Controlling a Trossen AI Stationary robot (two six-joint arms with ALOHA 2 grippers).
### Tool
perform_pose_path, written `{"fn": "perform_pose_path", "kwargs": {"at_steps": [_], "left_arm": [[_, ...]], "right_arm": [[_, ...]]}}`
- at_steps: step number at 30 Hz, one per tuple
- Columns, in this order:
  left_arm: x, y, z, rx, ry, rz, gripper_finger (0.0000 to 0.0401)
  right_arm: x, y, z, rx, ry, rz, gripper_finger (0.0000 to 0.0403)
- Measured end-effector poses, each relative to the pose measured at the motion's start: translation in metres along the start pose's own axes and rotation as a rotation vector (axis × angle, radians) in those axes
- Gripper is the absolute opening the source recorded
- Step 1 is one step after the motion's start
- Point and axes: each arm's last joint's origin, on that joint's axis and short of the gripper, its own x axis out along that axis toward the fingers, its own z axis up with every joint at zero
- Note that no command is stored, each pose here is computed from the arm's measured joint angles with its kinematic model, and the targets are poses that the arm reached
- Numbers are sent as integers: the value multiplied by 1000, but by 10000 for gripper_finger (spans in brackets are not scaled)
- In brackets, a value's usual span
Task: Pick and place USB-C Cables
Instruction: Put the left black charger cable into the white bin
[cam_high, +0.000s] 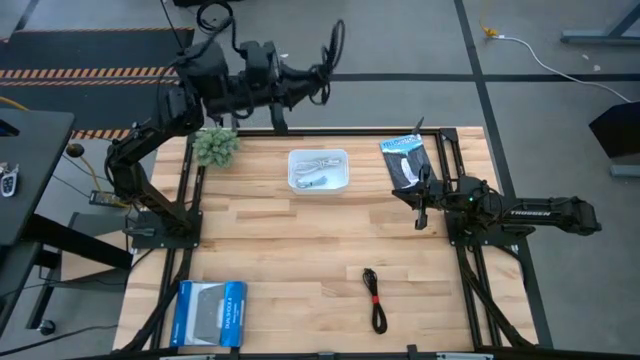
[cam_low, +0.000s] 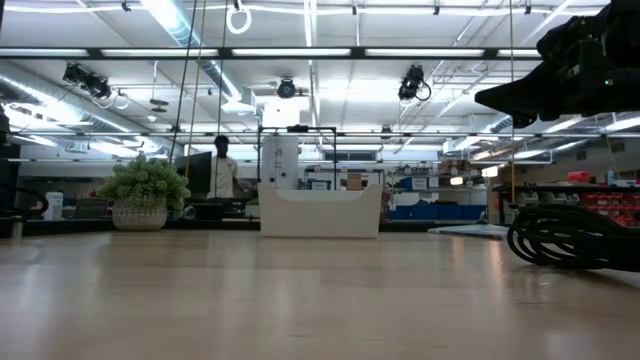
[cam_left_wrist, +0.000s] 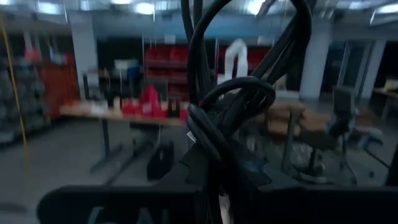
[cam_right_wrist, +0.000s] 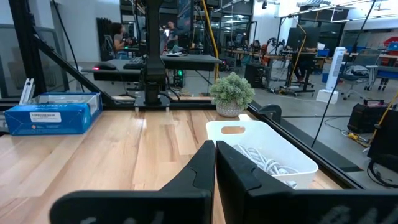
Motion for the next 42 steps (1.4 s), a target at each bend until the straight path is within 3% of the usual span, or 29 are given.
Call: {"fn": "perform_pose_path", "kwargs": {"at_steps": [13, 19, 24, 35, 42], "left_arm": [[1, 0, 12, 32, -129, -2, 37], [-1, 10, 13, -102, -151, 62, 37], [-2, 21, 12, -279, -143, 108, 37], [-6, 38, -9, -624, 24, 235, 37], [-5, 50, -30, -646, 187, 332, 38]], "right_arm": [[0, 0, 0, 0, 0, 0, 20], [0, 0, 0, 0, 0, 0, 20], [0, 0, 0, 0, 1, 0, 20], [0, 0, 0, 0, 0, 0, 20], [0, 0, 0, 0, 1, 0, 20]]}}
